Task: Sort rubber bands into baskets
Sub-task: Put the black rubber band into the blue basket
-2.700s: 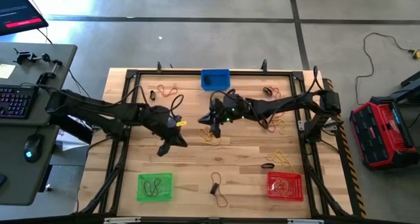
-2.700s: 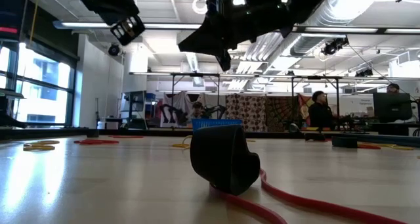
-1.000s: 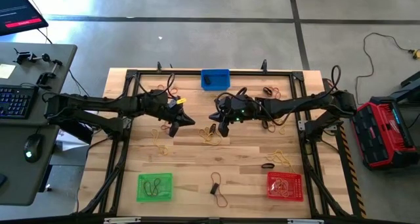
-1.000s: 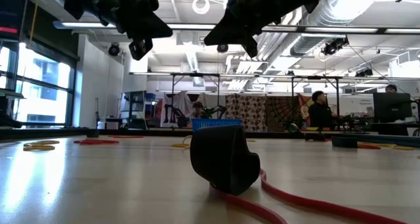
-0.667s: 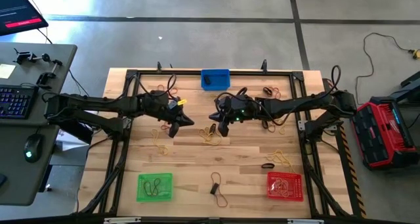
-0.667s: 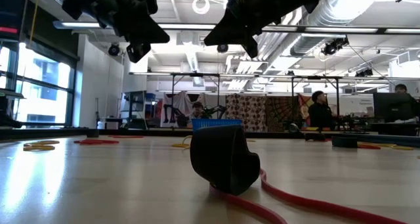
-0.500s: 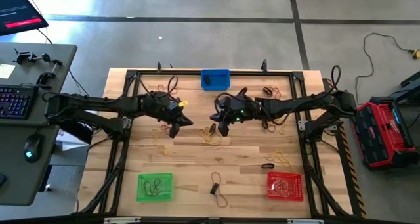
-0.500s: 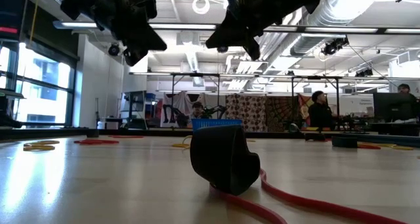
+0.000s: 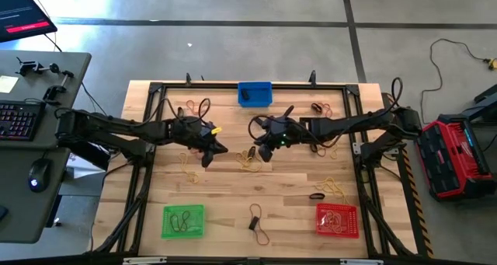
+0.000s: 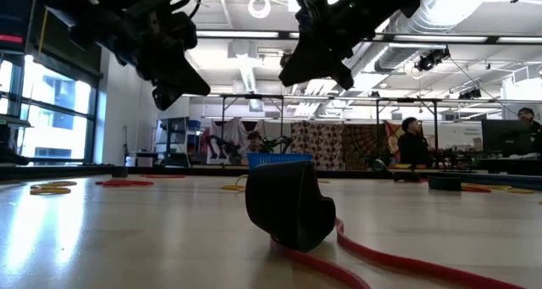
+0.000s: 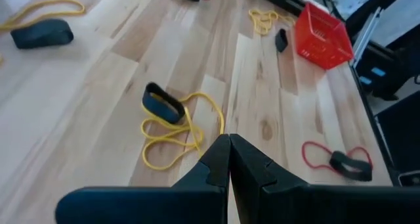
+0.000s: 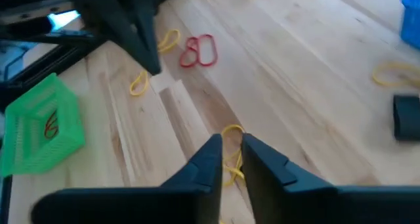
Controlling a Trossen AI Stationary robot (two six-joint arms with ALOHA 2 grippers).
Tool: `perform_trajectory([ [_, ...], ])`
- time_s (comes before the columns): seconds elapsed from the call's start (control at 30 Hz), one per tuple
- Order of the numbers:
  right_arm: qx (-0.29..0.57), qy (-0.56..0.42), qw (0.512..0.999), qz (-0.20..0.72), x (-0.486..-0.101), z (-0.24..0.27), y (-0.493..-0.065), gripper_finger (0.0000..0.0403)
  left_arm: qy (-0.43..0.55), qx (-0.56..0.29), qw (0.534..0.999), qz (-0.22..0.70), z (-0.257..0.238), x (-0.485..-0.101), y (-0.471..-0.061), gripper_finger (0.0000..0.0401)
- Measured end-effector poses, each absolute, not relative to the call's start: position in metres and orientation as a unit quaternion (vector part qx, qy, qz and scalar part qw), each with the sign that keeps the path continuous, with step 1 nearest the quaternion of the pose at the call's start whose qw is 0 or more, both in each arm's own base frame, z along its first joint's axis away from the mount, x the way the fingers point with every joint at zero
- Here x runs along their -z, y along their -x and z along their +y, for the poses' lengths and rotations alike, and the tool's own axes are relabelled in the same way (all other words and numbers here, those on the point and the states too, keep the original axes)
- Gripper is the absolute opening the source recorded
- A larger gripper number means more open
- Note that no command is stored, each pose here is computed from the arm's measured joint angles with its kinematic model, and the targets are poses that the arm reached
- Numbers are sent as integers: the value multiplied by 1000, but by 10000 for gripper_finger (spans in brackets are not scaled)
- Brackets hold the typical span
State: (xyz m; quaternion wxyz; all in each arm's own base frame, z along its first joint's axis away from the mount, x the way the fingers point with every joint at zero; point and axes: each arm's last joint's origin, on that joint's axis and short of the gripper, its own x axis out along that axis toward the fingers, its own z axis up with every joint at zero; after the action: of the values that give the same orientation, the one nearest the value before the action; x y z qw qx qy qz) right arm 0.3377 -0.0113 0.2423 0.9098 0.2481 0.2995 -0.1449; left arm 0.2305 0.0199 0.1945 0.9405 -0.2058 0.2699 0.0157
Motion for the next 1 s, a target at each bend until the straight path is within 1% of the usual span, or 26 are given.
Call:
perform_trajectory([
  [0.13, 163, -285, 894, 304, -240, -11, -336, 96, 204, -16, 940, 272, 19, -186, -227, 0],
  [0.23, 177, -309, 885, 299, -239, -12, -337, 106, 203, -17, 942, 267, 19, -181, -224, 0],
  [0.43, 198, -321, 865, 331, -221, -12, -351, 108, 190, -13, 945, 264, 19, -180, -224, 0],
  [0.53, 211, -323, 853, 353, -219, -14, -358, 108, 186, -6, 946, 266, 19, -180, -224, 0],
  [0.8, 228, -338, 817, 409, -206, -30, -360, 108, 185, 5, 946, 267, 19, -180, -224, 0],
  [0.93, 218, -342, 815, 415, -195, -32, -366, 108, 176, 1, 948, 266, 19, -180, -224, 0],
  [1.0, 217, -344, 809, 423, -188, -33, -368, 108, 189, -9, 946, 264, 19, -181, -224, 0],
])
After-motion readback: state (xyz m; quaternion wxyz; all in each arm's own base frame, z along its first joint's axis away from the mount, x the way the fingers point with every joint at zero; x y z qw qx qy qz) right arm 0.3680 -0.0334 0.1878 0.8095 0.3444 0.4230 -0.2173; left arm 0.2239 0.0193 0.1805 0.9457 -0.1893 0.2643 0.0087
